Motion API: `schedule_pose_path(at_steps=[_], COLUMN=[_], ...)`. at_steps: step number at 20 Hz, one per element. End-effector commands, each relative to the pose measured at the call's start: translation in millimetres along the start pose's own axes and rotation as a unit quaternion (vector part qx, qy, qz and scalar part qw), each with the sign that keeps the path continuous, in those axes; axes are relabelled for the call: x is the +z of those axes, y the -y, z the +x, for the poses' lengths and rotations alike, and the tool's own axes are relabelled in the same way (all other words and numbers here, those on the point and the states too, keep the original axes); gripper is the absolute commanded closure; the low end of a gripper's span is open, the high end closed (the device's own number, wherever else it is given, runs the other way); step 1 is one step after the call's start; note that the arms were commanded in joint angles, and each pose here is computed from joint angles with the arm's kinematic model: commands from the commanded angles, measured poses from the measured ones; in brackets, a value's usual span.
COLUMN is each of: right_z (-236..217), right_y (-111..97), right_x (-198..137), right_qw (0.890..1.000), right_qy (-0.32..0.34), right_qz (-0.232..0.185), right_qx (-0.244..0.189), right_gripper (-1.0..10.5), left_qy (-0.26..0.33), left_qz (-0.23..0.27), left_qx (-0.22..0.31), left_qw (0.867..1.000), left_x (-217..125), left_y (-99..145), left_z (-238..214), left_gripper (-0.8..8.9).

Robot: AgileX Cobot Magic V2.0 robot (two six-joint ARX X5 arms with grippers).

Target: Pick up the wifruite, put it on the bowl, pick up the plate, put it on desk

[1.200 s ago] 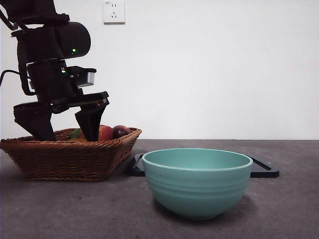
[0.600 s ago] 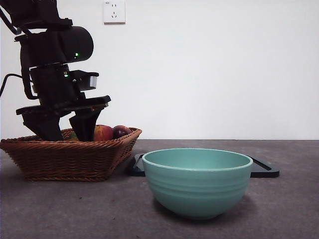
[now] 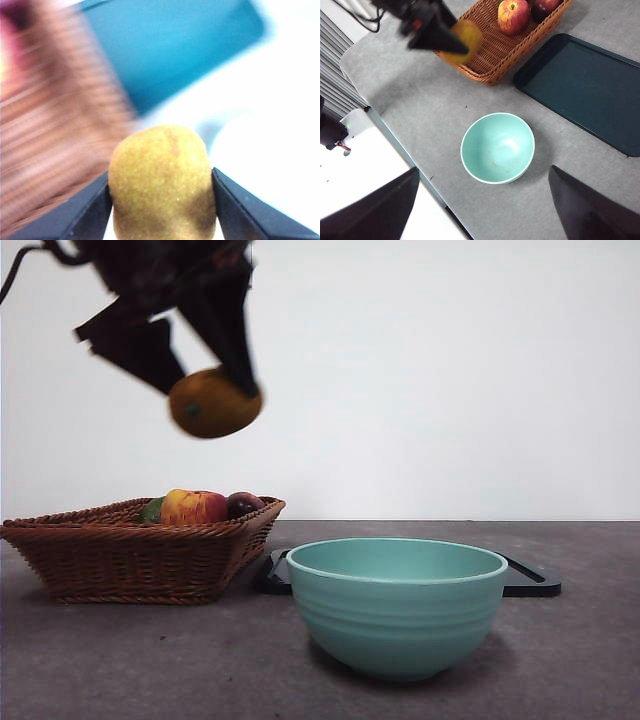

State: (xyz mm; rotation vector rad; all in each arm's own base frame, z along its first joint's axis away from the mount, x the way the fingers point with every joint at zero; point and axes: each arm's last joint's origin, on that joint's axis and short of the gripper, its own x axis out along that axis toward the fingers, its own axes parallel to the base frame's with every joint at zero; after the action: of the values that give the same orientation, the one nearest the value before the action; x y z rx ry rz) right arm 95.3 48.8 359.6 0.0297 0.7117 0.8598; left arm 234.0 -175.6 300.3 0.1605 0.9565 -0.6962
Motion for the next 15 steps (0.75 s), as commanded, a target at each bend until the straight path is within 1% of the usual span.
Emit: schedule_pose_path(at_steps=[1, 4, 8, 13, 15], right_z=[-2, -2, -2, -2, -2], right_y=[-1, -1, -1, -2, -2], right_x=[5, 5, 5, 5, 5], right_qw=[1.0, 1.0, 1.0, 1.0, 1.0], right_qy=[0.008, 0.008, 0.008, 0.008, 0.008], right_qz=[-0.009, -0.009, -0.008, -0.009, -0.008], right_qx=[0.001, 0.001, 0.001, 0.002, 0.002], right_gripper=[5.3, 5.3, 5.3, 5.3, 5.3], left_qy=[0.006, -0.001, -0.022, -0.056, -0.07], left_qz=[0.033, 0.072, 0.102, 0.12, 0.125], left_qx=[-0.027, -0.057, -0.076, -0.076, -0.061], left_qw=[0.999, 0.996, 0.992, 0.988, 0.988], left_x=[4, 2, -2, -10, -15], left_y=[25, 54, 77, 92, 94], left_z=[4, 21, 50, 90, 106], left_gripper=[5.47, 5.47, 5.47, 5.47, 5.47])
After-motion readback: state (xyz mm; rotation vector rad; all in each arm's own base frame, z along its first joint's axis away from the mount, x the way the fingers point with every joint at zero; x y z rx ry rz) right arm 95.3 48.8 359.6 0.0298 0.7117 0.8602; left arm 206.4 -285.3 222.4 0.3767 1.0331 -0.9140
